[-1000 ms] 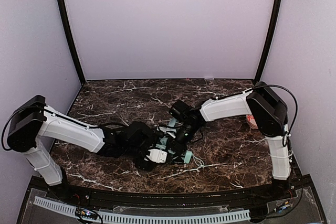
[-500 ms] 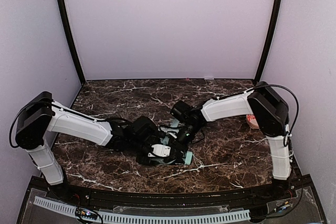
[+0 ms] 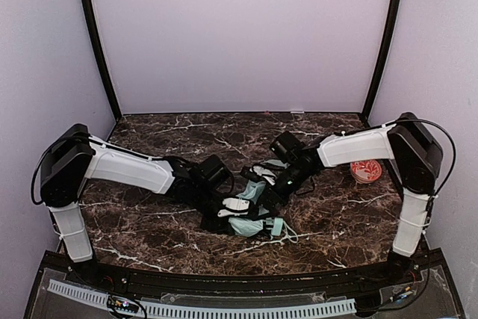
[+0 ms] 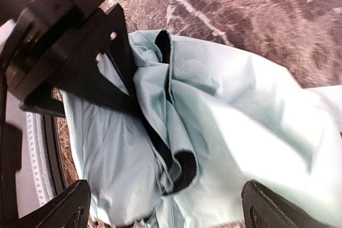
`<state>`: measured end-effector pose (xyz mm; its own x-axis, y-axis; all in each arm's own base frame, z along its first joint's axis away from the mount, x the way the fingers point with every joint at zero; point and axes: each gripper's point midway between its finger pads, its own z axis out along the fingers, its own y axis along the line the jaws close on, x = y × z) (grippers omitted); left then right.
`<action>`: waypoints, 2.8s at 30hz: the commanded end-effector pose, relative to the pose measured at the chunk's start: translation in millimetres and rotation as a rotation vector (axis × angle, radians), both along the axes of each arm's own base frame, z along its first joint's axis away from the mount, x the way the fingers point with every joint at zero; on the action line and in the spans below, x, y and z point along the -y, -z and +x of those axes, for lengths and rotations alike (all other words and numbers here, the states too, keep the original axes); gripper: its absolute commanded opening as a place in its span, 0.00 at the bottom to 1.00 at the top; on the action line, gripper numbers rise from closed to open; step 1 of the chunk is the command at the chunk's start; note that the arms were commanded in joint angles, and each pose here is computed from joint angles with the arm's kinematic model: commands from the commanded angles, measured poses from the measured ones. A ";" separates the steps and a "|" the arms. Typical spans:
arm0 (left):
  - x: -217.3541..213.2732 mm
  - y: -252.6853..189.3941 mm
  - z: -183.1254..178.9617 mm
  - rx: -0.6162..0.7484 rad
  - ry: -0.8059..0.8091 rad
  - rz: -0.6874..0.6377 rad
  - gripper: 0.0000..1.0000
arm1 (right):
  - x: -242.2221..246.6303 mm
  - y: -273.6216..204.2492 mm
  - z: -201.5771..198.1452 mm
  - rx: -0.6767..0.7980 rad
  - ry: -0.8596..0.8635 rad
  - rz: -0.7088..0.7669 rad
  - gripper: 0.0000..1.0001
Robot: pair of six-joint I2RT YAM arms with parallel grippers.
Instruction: Put away the umbrella
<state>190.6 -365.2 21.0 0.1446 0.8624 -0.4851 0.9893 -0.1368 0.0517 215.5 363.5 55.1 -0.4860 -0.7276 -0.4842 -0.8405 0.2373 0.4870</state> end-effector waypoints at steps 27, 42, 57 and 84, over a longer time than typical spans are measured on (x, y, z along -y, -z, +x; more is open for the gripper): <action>-48.0 37.2 -44.1 -0.651 -0.242 0.229 0.30 | -13.1 -66.9 -55.6 1.073 -0.182 0.183 0.99; -48.4 40.8 -42.2 -0.746 -0.284 0.232 0.28 | -32.1 -15.6 -37.7 1.125 -0.251 0.033 0.97; -47.2 42.0 -42.9 -0.782 -0.280 0.235 0.29 | -40.8 18.3 -26.2 1.101 -0.303 -0.067 0.71; -59.8 -82.1 48.9 0.021 -0.478 -0.298 0.99 | 3.5 73.5 -61.1 0.469 -0.197 -0.186 0.09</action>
